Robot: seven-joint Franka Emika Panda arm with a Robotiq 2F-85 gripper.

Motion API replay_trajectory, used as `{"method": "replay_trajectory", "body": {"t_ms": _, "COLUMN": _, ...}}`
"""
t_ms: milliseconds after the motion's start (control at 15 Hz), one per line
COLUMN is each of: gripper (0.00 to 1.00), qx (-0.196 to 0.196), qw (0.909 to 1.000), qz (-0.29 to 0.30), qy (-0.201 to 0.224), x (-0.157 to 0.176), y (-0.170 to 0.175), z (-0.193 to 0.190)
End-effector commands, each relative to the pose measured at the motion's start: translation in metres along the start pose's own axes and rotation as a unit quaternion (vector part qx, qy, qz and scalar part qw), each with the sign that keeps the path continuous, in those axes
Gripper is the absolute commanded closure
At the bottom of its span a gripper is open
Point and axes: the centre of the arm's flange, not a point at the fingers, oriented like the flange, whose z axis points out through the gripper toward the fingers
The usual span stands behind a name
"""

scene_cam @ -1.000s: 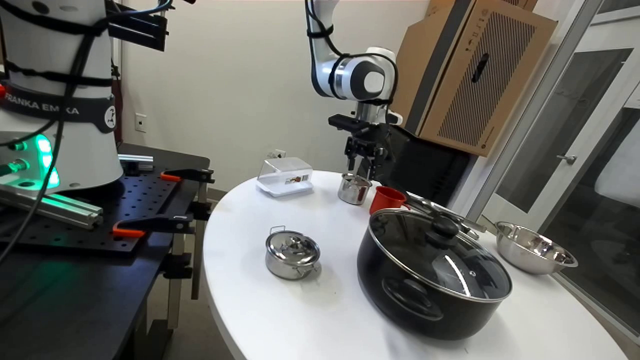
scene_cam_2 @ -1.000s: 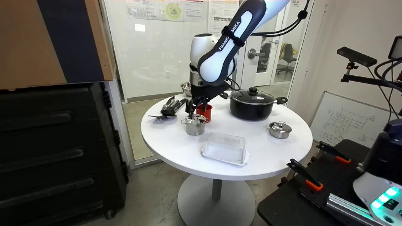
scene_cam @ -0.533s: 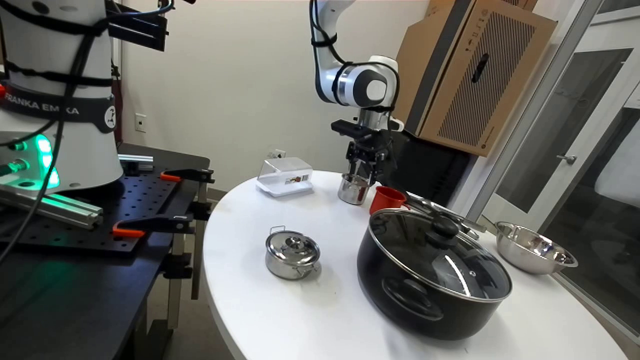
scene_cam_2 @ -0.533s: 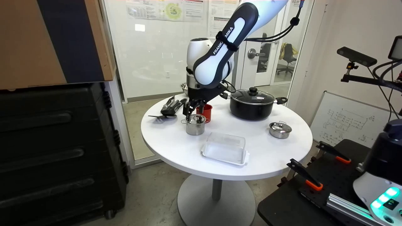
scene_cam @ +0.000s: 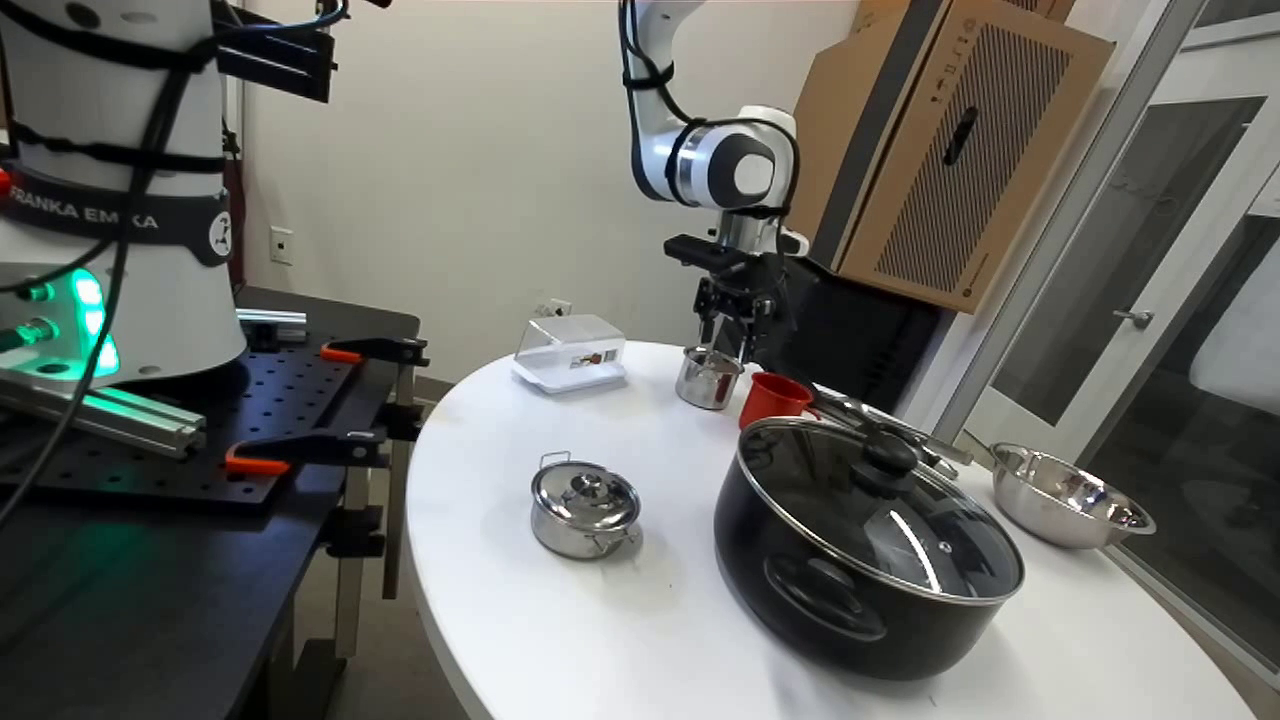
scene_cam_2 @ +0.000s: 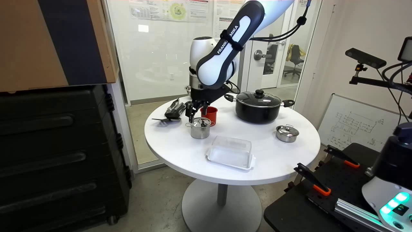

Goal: Remove the silver lid from the silver pot on the left

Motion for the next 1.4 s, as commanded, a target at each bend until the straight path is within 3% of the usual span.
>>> {"method": "replay_trajectory", "body": {"t_ms": 0, "gripper": 0.0, "qx": 0.001, "qw": 1.0, "qz": 0.004, "qy": -0.003, "x": -0.009, "y": -0.007, "z": -0.013}}
{"method": "replay_trajectory", "body": {"t_ms": 733, "gripper": 0.0, "qx": -0.01, "qw": 0.9997, "qz": 0.021, "qy": -0.01, "x": -0.033, "y": -0.005, "z": -0.017}}
{"method": "replay_trajectory", "body": {"t_ms": 1333, "gripper": 0.0, "qx": -0.014, "qw": 0.9995, "qz": 0.026, "qy": -0.009, "x": -0.029, "y": -0.002, "z": -0.015}}
